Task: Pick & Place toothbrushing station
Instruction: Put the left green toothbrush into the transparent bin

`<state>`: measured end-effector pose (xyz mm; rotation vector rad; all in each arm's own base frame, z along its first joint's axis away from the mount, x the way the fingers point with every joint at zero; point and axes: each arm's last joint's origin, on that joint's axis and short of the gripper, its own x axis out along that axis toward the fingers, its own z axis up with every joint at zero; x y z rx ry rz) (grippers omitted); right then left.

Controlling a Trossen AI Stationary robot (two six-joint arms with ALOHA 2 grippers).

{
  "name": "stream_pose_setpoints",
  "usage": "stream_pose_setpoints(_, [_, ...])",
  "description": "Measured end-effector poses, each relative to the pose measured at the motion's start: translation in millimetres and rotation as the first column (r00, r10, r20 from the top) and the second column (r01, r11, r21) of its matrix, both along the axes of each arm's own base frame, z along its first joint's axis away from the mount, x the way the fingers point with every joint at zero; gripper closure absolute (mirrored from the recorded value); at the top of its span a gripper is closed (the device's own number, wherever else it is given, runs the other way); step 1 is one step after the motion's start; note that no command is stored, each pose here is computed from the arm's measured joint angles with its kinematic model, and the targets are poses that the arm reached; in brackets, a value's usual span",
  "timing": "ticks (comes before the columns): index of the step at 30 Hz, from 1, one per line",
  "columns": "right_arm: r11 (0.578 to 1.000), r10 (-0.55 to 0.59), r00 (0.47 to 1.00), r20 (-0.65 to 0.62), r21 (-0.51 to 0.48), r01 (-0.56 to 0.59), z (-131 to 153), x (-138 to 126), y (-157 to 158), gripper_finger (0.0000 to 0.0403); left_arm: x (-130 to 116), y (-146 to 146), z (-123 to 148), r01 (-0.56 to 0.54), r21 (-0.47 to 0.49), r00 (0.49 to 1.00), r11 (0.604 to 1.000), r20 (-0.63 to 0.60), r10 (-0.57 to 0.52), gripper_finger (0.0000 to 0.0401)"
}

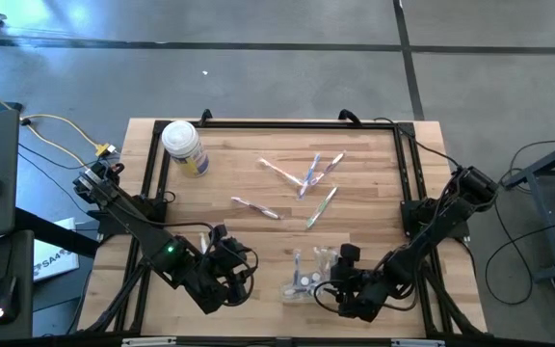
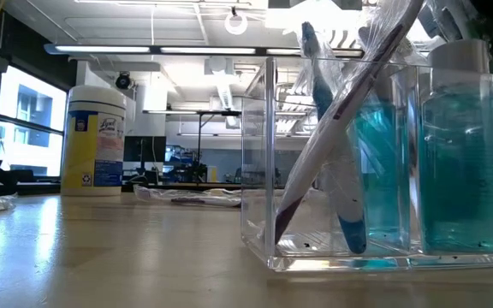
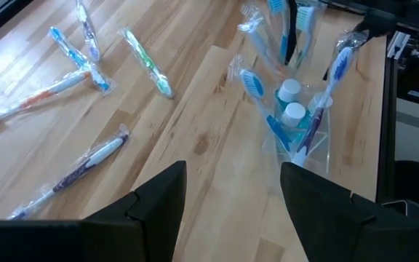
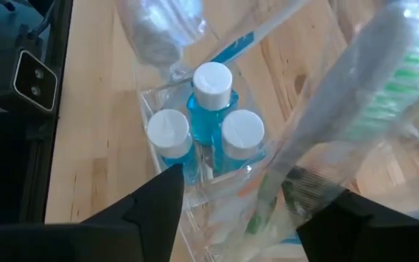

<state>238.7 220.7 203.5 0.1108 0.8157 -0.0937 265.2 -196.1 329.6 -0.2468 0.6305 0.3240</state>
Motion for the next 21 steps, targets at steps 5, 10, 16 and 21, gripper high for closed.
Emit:
stream_pose_setpoints(5, [0.999,0.032,0.999,0.006,-0.013,-0.032,2,-4,3,0.0194,0,0,0,0.001,-0.001,1.0,1.0,-0.001,-0.001,0.018])
stream_pose_setpoints(10, [0.999,0.049,0.999,0.005,-0.005,-0.049,5,-6,4,0.02,0,0,0,0.011,-0.012,1.0,1.0,-0.01,-0.011,0.018])
stream_pose_setpoints(16, [0.998,0.059,0.998,0.018,0.018,-0.06,14,-10,3,0.02,0,-1,0,0.015,-0.016,1.0,1.0,-0.013,-0.015,0.018])
stream_pose_setpoints(21, [0.997,0.068,0.998,0.017,0.037,-0.069,22,-13,-1,0.02,0,-1,-1,0.025,-0.027,0.999,0.999,-0.022,-0.025,0.018])
